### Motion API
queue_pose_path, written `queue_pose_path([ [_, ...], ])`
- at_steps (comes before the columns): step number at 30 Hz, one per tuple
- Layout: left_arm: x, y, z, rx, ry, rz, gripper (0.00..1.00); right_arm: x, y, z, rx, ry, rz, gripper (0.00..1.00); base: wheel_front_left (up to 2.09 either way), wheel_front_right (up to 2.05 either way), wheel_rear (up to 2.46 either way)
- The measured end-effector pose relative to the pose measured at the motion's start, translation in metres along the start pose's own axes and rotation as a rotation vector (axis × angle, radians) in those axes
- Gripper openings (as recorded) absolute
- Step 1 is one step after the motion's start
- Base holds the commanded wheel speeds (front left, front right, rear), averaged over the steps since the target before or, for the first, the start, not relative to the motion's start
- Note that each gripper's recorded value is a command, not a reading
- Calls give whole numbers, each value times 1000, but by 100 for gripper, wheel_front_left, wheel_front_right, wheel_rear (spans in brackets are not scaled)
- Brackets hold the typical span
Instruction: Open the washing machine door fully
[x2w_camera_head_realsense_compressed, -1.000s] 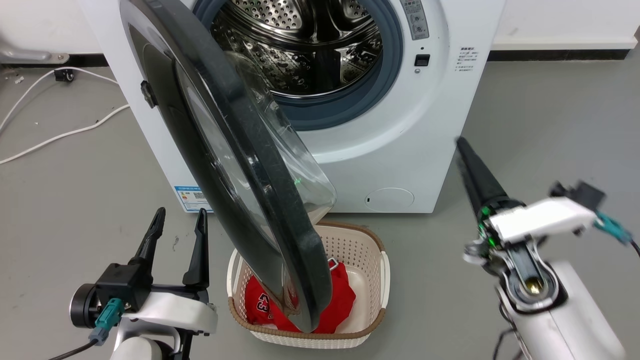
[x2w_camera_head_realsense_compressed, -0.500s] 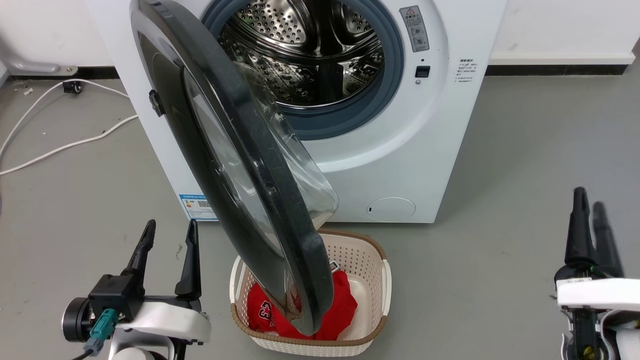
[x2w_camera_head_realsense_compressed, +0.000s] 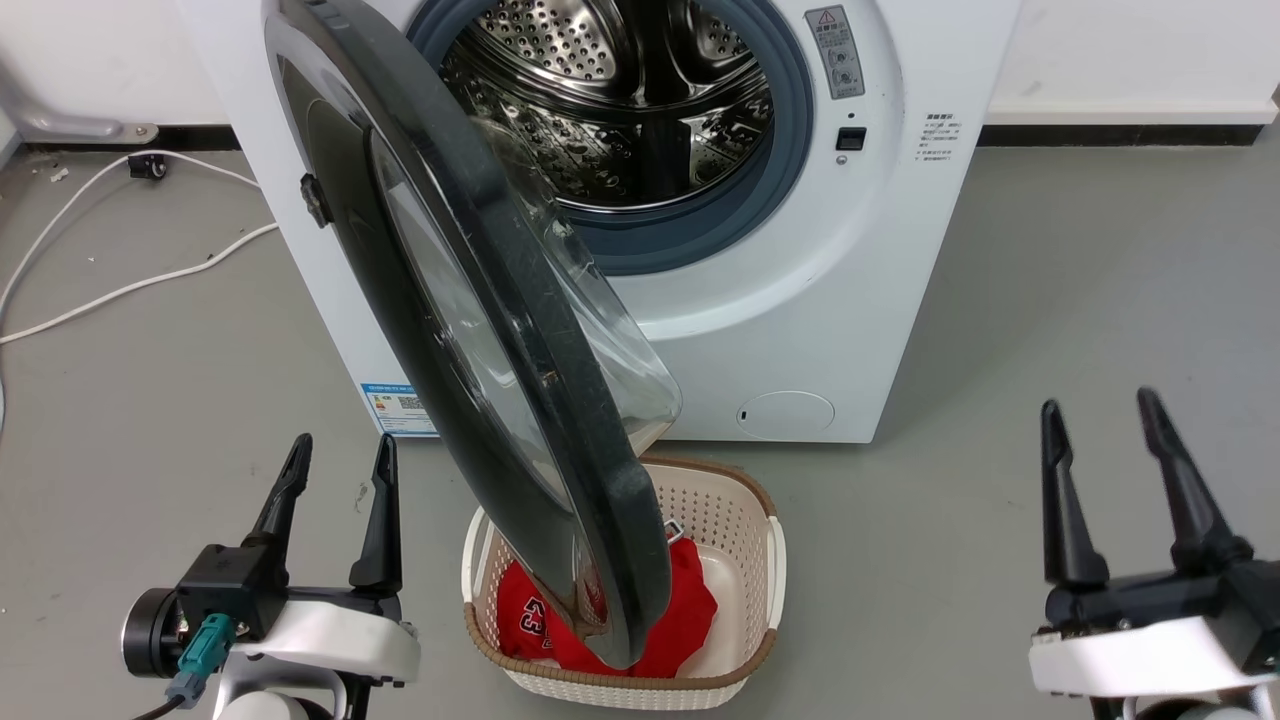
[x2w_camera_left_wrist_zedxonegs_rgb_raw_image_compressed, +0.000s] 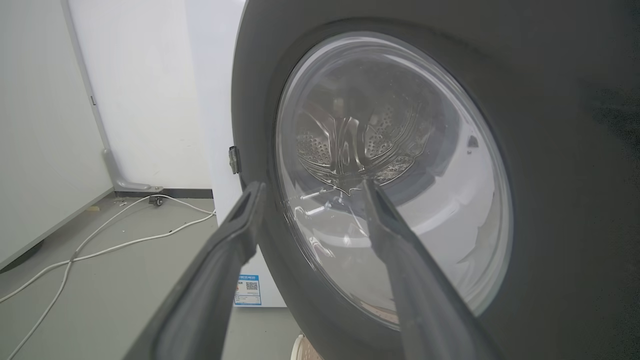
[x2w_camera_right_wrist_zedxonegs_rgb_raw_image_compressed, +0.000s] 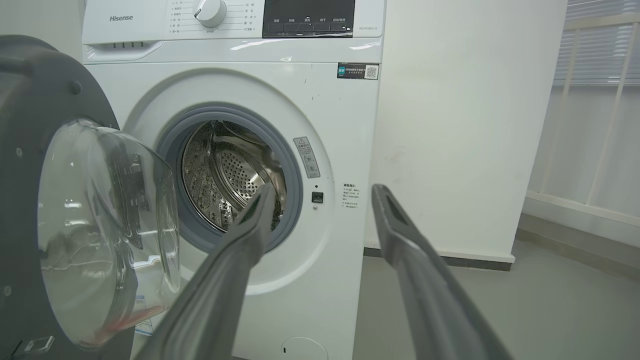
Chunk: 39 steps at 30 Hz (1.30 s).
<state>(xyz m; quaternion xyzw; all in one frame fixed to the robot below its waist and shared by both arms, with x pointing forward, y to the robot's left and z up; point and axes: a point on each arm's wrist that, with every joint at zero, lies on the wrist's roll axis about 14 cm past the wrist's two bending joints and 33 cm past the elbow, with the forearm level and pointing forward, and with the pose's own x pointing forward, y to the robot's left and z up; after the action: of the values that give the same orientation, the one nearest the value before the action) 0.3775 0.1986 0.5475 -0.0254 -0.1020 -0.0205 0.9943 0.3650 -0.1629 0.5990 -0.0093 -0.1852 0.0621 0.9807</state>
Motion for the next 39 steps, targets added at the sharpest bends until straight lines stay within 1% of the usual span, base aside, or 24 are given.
queue_pose_path([
  [4,0,1,1,3,-2,0,100,-14,-1,-24,12,84,-9,100,0,0,0],
  [9,1,1,1,6,-2,-2,100,-23,-8,-42,59,142,-41,100,0,0,0],
  [17,3,-2,3,8,-8,-11,100,-23,-9,-49,80,159,-51,100,0,0,0],
  [18,4,-2,5,9,-16,-13,87,-22,-9,-49,81,159,-50,100,0,0,0],
  [19,4,-3,6,9,-20,-15,37,-21,-9,-49,86,157,-52,100,0,0,0],
  [20,4,-4,6,9,-20,-17,0,-21,-9,-49,89,157,-52,100,0,0,0],
  [25,6,-6,13,6,-43,-25,0,-21,-8,-52,98,165,-52,100,0,0,0],
  [29,11,-6,35,9,-112,-26,0,-18,-9,-52,100,164,-53,100,0,0,0],
  [34,17,-5,88,33,-279,-21,0,-18,-9,-54,103,168,-55,100,0,0,0],
  [39,13,-15,158,68,-502,-41,0,-17,-10,-55,108,170,-58,100,0,0,0],
])
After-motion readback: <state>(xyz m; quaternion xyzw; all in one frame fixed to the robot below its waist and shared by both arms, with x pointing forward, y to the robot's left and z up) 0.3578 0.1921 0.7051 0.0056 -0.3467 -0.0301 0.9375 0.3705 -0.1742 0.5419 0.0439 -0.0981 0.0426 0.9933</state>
